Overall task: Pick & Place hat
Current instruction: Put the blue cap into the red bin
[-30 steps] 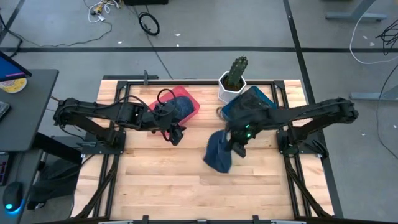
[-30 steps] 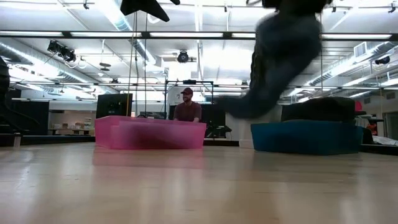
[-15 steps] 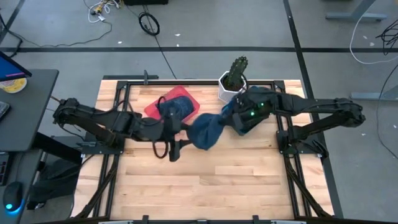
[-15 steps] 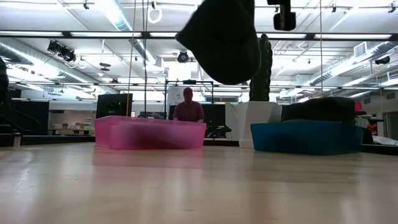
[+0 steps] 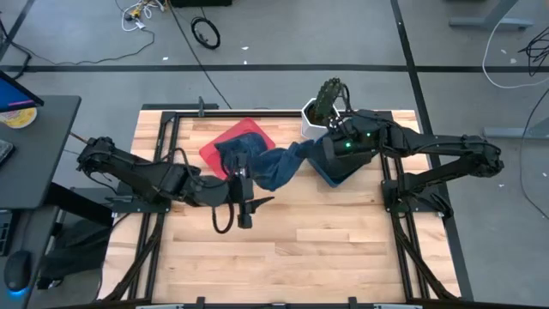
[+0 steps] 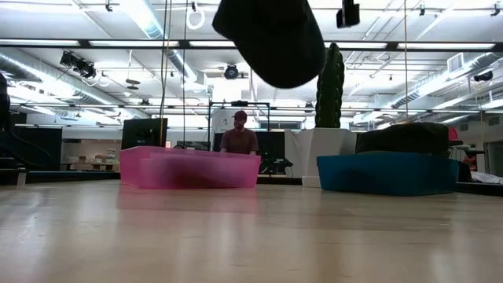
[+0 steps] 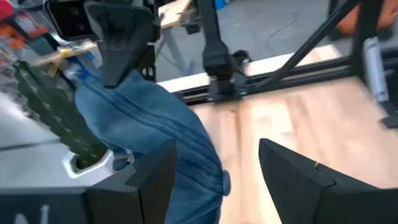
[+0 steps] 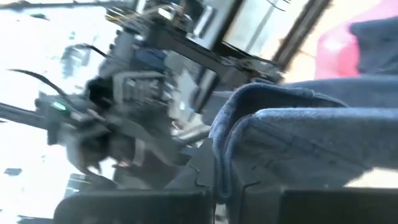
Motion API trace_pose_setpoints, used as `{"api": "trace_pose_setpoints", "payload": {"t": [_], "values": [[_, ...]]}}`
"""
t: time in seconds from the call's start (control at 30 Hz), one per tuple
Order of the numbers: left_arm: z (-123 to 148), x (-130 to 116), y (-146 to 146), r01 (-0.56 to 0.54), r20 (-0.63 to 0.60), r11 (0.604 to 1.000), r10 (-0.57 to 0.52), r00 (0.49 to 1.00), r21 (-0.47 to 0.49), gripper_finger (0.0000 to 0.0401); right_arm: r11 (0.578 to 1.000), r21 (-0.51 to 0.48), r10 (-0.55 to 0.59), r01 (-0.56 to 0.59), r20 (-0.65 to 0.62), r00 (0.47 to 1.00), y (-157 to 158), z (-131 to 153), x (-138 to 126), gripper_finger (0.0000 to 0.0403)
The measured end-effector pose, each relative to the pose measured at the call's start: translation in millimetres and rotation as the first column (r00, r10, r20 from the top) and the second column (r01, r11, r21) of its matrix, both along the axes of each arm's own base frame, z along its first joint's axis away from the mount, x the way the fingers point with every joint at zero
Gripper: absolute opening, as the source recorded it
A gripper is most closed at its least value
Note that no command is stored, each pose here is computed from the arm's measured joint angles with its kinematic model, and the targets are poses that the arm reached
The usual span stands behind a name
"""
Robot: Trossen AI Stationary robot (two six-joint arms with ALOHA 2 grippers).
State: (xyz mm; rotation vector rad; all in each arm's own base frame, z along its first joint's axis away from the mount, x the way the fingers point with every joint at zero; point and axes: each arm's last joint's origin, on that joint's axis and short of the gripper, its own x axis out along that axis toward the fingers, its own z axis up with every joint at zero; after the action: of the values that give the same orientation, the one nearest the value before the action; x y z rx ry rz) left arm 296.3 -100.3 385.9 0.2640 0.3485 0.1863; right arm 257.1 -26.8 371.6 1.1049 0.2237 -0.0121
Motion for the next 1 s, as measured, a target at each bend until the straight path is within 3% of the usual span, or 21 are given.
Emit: {"api": "trace_pose_setpoints", "payload": {"t": [0.17, 0.37, 0.6, 0.67, 0.8, 1.0], "values": [[-8, 8, -1, -0.039, -0.023, 0.996, 0.041, 0.999, 0.077, 0.0232, 0.999, 0.039, -0.008, 0.005, 0.077, 0.997, 0, 8, 1, 0.0004], [-12, 12, 4, -0.194, -0.009, 0.971, 0.197, 0.98, 0.144, 0.0232, 0.998, 0.059, -0.012, 0.008, 0.073, 0.997, 0, 8, 1, 0.0004], [-11, 13, 10, -0.231, 0.004, 0.966, 0.232, 0.973, 0.113, 0.0228, 0.998, 0.067, -0.013, 0.009, 0.073, 0.997, 0, 8, 1, 0.0004], [-11, 13, 12, -0.255, 0.019, 0.965, 0.255, 0.967, 0.053, 0.0218, 0.997, 0.08, -0.015, 0.01, 0.073, 0.997, 0, 8, 1, 0.0004], [-13, 16, 22, -0.305, 0.032, 0.95, 0.308, 0.951, -0.074, 0.0173, 0.997, 0.083, -0.008, 0.002, 0.073, 0.997, 0, 8, 1, 0.0004], [-14, 21, 32, -0.199, -0.002, 0.965, 0.201, 0.98, -0.171, 0.0047, 0.997, 0.071, 0.007, -0.011, 0.063, 0.998, 1, 7, 1, 0.0016]]}}
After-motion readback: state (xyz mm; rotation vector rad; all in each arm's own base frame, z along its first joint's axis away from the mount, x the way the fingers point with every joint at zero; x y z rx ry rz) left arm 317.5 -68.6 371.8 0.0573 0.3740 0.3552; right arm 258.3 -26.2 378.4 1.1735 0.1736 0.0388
